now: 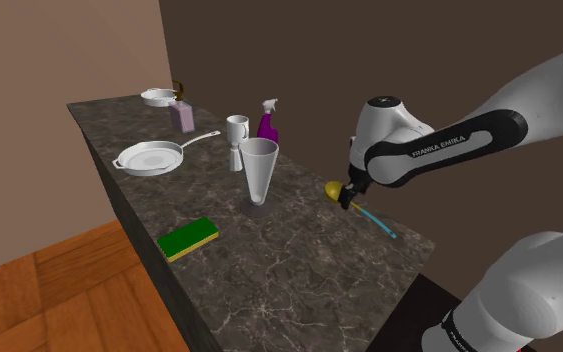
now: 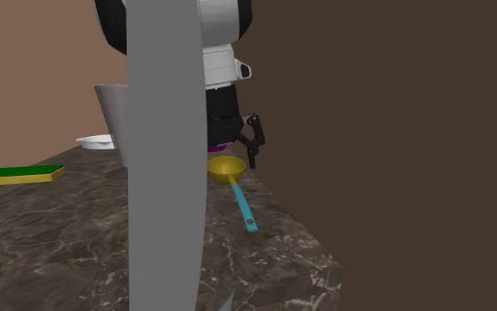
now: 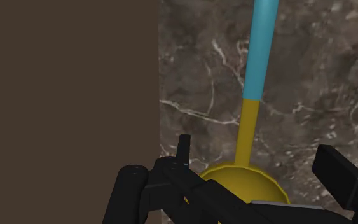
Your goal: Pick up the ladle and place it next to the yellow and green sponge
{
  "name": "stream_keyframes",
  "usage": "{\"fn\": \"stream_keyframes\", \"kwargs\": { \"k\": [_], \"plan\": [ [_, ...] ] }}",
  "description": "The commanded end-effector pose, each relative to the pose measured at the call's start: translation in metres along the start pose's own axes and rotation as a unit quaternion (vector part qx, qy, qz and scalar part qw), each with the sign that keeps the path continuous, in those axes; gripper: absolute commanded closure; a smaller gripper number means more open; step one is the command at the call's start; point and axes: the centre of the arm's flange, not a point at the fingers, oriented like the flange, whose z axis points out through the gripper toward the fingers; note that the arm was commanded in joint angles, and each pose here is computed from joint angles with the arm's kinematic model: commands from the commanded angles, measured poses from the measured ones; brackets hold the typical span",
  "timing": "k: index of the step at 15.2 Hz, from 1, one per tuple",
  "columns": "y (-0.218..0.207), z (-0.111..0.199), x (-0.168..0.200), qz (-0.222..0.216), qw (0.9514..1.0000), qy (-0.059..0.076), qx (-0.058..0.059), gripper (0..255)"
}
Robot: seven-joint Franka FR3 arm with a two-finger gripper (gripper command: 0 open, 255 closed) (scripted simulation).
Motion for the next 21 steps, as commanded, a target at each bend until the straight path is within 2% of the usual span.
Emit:
{"fn": "stream_keyframes", "kwargs": {
  "k": [1,4,12,13,21],
  "plan": [
    [0.001,0.011,0.000,0.000,1.0000,0.000,0.000,0],
    [0.001,0.030,0.000,0.000,1.0000,0.000,0.000,0],
    [0.001,0.030,0.000,0.000,1.0000,0.000,0.000,0],
    [0.001,0.030,0.000,0.000,1.0000,0.000,0.000,255],
    [0.001,0.031,0.001,0.000,1.0000,0.000,0.000,255]
  ]
}}
